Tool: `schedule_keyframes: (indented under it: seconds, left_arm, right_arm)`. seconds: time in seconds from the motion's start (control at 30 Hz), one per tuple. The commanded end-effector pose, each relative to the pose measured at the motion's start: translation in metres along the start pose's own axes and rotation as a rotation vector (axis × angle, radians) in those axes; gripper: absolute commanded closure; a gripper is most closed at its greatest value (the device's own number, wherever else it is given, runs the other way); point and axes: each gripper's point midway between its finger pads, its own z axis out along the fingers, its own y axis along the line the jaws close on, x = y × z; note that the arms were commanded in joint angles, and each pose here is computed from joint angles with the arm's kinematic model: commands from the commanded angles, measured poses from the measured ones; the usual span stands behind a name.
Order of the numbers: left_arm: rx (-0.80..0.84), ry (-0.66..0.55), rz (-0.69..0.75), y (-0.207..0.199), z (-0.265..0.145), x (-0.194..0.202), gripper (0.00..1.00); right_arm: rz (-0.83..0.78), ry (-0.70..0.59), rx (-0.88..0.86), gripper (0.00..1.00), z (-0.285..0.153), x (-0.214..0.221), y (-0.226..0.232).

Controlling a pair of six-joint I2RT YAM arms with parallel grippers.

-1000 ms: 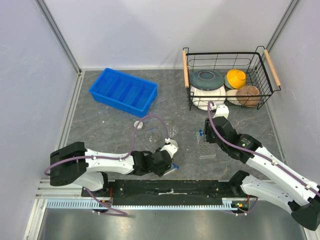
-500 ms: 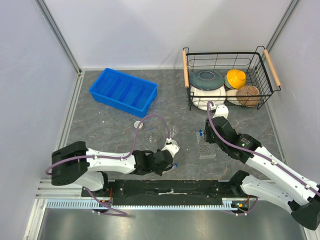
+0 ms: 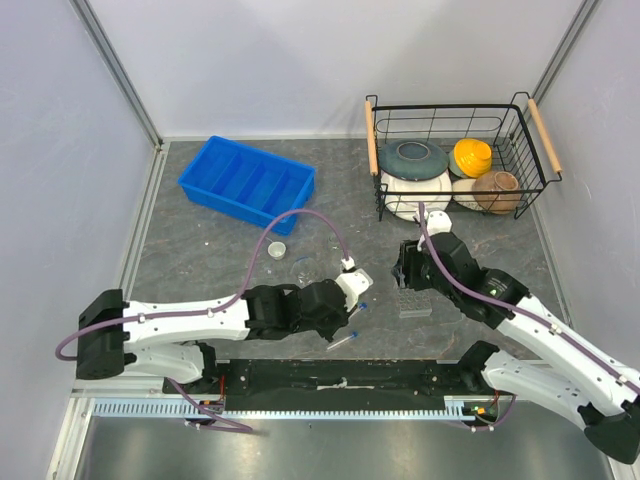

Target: Organize the chemistry lab equipment

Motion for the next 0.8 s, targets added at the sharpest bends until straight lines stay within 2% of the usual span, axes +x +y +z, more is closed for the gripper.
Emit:
schedule_keyframes:
  seconds: [0.0,0.17,0.4,0.47,0.57,0.77]
  left_arm:
    - [0.215,-0.052,0.060,-0.037,-0.025,-0.023,0.98]
    - [0.381,-0.107,0.089,-0.062,-0.039,-0.029,0.98]
    - [0.621,-0.278,0.150,-0.090,-0.075,-0.041,0.98]
    - [0.658,-0.339,0.154,-0.091,-0.085,-0.046,0.98]
    - [0.698,-0.356,0.145,-0.087,-0.092,-0.047,0.98]
    - [0.776,-0.434,0.096,-0.073,-0.099,-0.061,0.98]
  right_arm:
    - [0.020,-0.053,-0.266,0.43,-0.033,-0.023,0.046]
    - [0.035,-0.002,-0.485,0.39,-0.065,-0.014,0.076]
    - [0.050,0.061,-0.716,0.38,-0.100,0.004,0.102]
    - [0.068,0.075,-0.762,0.38,-0.104,0.009,0.106]
    - [0.074,0.067,-0.858,0.38,-0.116,0.008,0.117]
    - [0.071,0.055,-0.911,0.38,-0.125,0.004,0.123]
